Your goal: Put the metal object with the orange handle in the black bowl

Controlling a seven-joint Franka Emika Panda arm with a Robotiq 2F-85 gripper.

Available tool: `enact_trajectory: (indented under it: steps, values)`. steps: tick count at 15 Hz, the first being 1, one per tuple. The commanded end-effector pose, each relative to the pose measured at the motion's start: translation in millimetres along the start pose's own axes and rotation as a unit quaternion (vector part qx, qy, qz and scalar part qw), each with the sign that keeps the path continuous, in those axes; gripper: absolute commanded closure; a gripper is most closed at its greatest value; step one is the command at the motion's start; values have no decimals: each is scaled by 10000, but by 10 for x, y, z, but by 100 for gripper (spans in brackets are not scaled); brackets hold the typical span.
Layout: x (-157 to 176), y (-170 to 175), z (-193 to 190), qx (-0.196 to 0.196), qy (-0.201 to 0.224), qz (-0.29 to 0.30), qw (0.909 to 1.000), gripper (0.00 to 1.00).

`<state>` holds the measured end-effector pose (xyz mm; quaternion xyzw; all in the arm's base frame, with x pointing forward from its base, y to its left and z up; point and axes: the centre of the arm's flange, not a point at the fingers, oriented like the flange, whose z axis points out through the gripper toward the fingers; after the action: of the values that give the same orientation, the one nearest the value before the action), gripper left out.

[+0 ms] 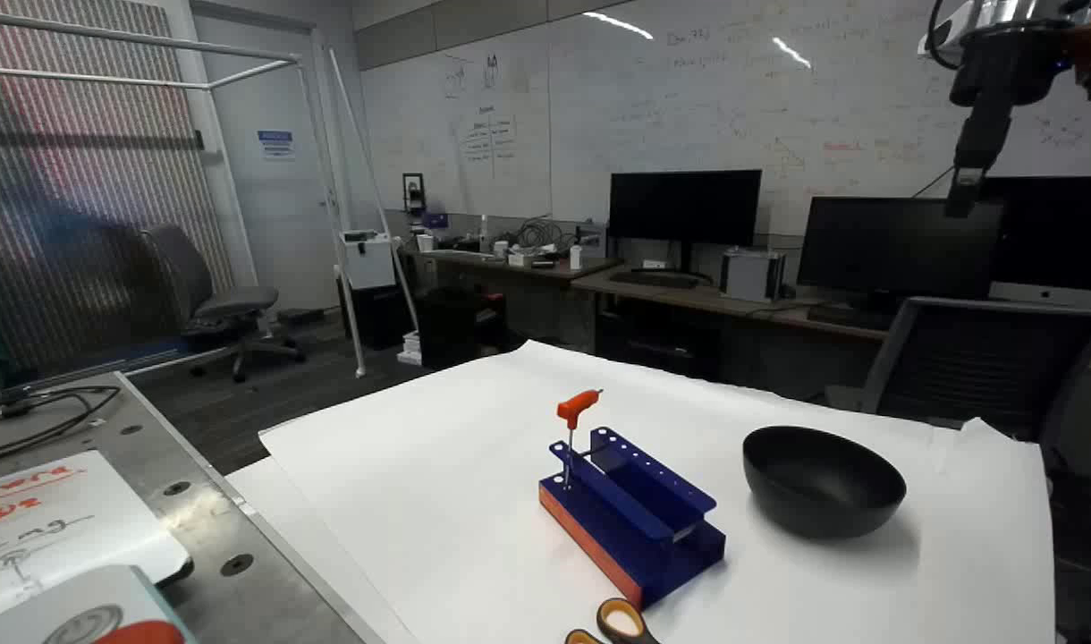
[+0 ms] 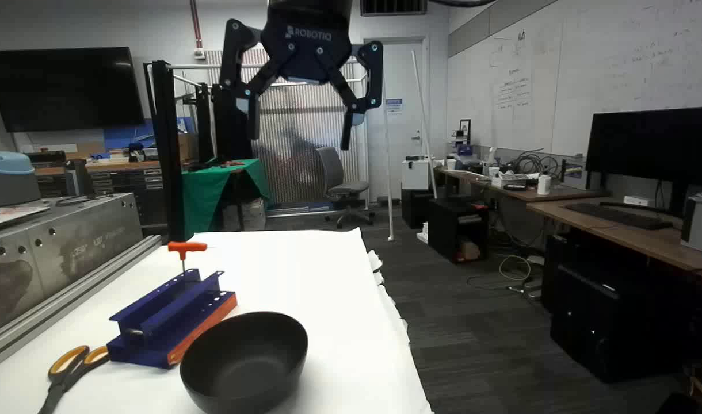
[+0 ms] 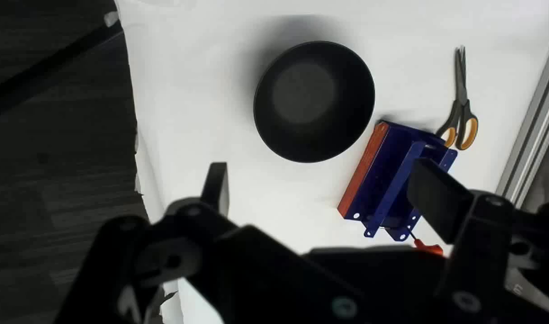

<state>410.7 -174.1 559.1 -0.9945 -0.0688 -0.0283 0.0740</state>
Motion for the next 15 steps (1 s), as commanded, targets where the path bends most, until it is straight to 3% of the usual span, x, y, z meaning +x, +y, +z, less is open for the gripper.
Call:
enact_trajectory:
  steps: [1,8,11,15]
  values:
    - [4,1,-21,-11,21,-1,10000,0]
    - [2,0,-69,-29,69,-4,10000,0]
    - [406,-300,93,-125,-150,-669,9976,0]
    - [992,-998,580,-315,-341,-1531,9871,0]
